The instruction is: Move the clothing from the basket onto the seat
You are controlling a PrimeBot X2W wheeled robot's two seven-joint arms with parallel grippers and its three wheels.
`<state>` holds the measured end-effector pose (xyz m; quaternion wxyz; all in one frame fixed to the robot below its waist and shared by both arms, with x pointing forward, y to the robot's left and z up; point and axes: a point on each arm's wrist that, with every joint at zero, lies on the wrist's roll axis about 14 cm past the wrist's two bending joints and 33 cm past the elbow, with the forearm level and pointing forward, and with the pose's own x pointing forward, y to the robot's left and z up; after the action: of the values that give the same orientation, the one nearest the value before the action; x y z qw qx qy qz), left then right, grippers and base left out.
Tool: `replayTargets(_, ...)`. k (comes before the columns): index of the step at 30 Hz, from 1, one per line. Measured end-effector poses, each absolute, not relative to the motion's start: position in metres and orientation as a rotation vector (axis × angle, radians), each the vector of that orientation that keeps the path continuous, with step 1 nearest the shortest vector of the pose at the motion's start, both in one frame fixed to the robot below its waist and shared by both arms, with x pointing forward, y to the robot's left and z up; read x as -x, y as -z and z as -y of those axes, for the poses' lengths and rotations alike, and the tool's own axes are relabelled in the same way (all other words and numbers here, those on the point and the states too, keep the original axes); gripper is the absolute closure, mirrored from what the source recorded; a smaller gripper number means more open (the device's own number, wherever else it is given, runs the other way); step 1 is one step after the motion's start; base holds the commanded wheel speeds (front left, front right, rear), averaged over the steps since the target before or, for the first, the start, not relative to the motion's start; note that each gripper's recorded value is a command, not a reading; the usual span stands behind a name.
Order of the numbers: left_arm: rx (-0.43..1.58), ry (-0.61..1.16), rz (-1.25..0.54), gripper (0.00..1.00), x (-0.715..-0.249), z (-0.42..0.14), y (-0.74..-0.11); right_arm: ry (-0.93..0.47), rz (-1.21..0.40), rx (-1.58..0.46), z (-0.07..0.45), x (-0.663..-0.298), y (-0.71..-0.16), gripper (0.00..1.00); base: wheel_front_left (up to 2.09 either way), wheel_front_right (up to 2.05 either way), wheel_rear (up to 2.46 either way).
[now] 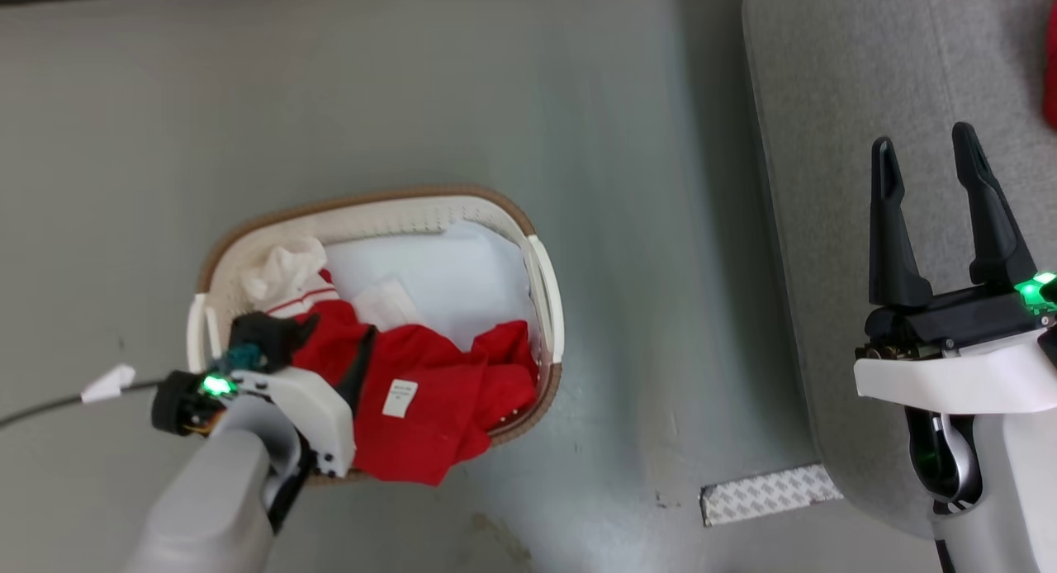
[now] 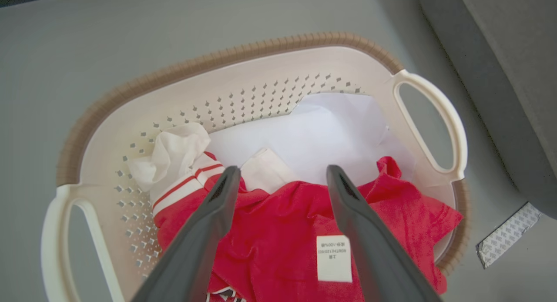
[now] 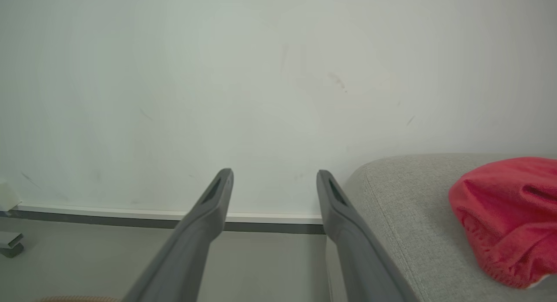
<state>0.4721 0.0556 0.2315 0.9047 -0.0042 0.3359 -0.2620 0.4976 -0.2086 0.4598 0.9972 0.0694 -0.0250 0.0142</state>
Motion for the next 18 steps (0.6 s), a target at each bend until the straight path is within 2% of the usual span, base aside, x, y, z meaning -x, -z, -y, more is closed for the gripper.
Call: replayTargets(18,-0.118,0.653,-1.033,0.0,-0.45,-0.052,-0.128,0.012,-0.022,-0.105,0.222,-0.514,-0.413,0.0,0.0,0.0,0.0)
